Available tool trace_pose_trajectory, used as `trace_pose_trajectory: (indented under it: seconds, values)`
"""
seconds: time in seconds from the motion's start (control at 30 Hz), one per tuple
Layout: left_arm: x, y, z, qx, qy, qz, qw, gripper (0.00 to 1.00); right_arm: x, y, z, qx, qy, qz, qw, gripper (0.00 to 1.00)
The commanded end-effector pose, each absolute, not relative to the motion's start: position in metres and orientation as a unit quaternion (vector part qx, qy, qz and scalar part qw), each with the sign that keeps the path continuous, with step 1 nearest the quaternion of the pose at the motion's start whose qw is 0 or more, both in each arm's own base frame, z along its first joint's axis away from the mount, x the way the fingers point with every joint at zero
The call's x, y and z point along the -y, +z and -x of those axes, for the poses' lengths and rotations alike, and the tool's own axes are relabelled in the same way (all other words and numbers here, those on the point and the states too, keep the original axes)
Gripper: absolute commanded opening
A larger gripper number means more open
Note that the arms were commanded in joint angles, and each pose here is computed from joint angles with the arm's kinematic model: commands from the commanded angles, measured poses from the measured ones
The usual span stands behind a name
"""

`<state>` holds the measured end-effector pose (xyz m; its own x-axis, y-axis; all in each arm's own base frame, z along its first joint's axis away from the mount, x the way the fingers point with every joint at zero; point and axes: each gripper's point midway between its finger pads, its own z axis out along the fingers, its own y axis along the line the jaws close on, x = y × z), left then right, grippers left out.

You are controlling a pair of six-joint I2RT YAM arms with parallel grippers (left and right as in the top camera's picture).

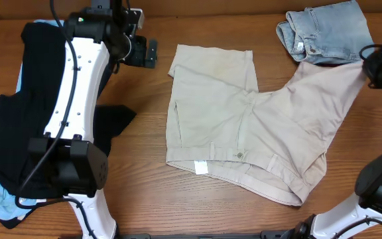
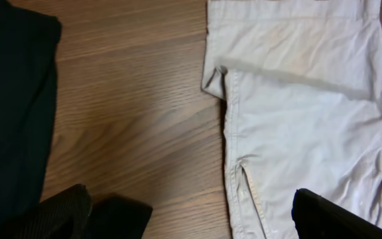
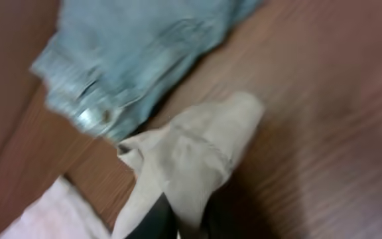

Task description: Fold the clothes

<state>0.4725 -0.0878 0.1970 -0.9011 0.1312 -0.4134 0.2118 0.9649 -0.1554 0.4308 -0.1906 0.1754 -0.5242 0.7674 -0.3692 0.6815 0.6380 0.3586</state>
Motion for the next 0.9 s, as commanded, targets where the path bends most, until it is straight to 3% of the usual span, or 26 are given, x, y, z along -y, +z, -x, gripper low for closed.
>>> trace_pose_trajectory:
  seconds: [0.0, 0.07, 0.1, 0.2, 0.5, 0.7, 0.87]
  values:
    - [0.111, 0.173, -0.464, -0.971, -0.101, -0.123, 0.181, 1.0, 0.218, 0.17, -0.417, -0.851, 0.052, -0.458, 0.251, 0.25]
    - [0.123, 0.159, -0.458, -0.971, -0.105, -0.136, 0.168, 1.0, 0.222, 0.17, -0.414, -0.849, 0.054, -0.463, 0.25, 0.65]
    - [0.13, 0.154, -0.454, -0.97, -0.111, -0.144, 0.162, 1.0, 0.222, 0.17, -0.413, -0.848, 0.058, -0.464, 0.248, 0.8]
    - [0.166, 0.14, -0.436, -0.958, -0.157, -0.196, 0.141, 1.0, 0.215, 0.169, -0.411, -0.85, 0.081, -0.463, 0.238, 0.96]
    - [0.238, 0.095, -0.351, -0.934, -0.179, -0.306, 0.035, 1.0, 0.173, 0.174, -0.426, -0.865, 0.167, -0.413, 0.23, 0.98]
    - [0.234, 0.039, -0.304, -0.95, -0.122, -0.286, -0.033, 1.0, 0.161, 0.174, -0.431, -0.88, 0.163, -0.38, 0.232, 0.98]
    - [0.216, 0.01, -0.288, -0.961, -0.103, -0.249, -0.059, 1.0, 0.156, 0.174, -0.433, -0.883, 0.164, -0.374, 0.231, 0.99]
